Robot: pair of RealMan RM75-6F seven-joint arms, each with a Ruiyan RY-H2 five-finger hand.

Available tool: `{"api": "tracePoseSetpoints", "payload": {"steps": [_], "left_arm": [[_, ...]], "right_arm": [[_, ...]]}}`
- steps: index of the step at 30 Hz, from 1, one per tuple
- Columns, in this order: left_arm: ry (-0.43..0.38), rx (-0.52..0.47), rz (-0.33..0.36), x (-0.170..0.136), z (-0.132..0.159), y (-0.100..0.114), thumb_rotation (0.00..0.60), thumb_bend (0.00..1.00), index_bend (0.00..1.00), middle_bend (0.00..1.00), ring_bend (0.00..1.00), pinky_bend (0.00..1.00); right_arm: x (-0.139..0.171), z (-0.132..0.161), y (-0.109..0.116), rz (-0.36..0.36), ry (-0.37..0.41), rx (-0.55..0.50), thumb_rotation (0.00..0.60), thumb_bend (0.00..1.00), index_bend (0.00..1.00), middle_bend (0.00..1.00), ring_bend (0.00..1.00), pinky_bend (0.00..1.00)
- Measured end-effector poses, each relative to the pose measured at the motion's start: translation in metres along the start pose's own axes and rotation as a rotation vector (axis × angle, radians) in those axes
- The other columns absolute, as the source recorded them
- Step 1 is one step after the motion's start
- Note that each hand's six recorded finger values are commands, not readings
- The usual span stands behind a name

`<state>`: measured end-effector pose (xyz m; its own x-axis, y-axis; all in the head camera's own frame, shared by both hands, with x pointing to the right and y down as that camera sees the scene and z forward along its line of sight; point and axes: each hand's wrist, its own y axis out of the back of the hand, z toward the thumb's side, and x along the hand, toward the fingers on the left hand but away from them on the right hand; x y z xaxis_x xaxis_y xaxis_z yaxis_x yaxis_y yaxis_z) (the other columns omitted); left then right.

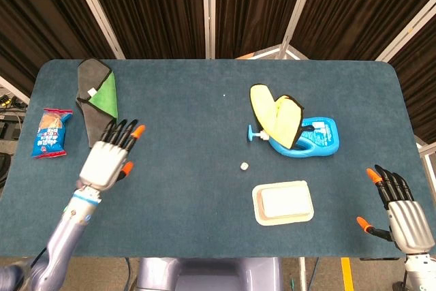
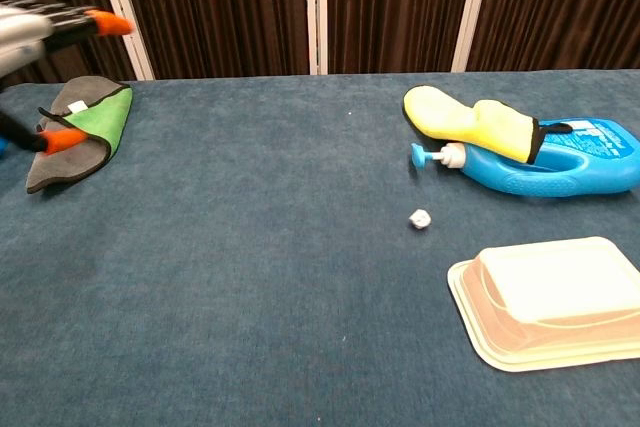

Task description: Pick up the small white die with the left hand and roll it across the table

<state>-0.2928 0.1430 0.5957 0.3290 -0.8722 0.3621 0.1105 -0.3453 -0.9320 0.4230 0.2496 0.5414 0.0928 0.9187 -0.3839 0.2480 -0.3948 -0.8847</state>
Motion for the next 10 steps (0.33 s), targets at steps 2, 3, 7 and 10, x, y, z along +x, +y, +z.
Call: {"api": "tracePoseSetpoints", "payload": {"steps": [2, 3, 7, 10], "left_arm": [[0.055, -0.012, 0.003, -0.023, -0.014, -0.005, 0.6, 0.31, 0.0, 0.0, 0.0, 0.0], [0.082, -0.018, 0.004, -0.035, -0.021, -0.007, 0.6, 0.3, 0.0, 0.0, 0.0, 0.0], [0.212, -0.041, 0.01, -0.097, -0.05, -0.014, 0.6, 0.27, 0.0, 0.0, 0.0, 0.0], [0.248, -0.046, 0.019, -0.128, -0.059, -0.013, 0.6, 0.27, 0.0, 0.0, 0.0, 0.0]], "right_arm": [[0.0, 0.002, -0.001, -0.002, 0.005, 0.007, 0.6, 0.09, 0.02, 0.0, 0.0, 0.0], [-0.001, 0.003, -0.001, -0.003, 0.009, 0.009, 0.6, 0.09, 0.02, 0.0, 0.0, 0.0], [0.0, 0.009, -0.001, -0.01, 0.022, 0.014, 0.6, 0.09, 0.02, 0.0, 0.0, 0.0], [0.0, 0.01, -0.001, -0.011, 0.026, 0.013, 0.6, 0.09, 0.02, 0.0, 0.0, 0.0]]}}
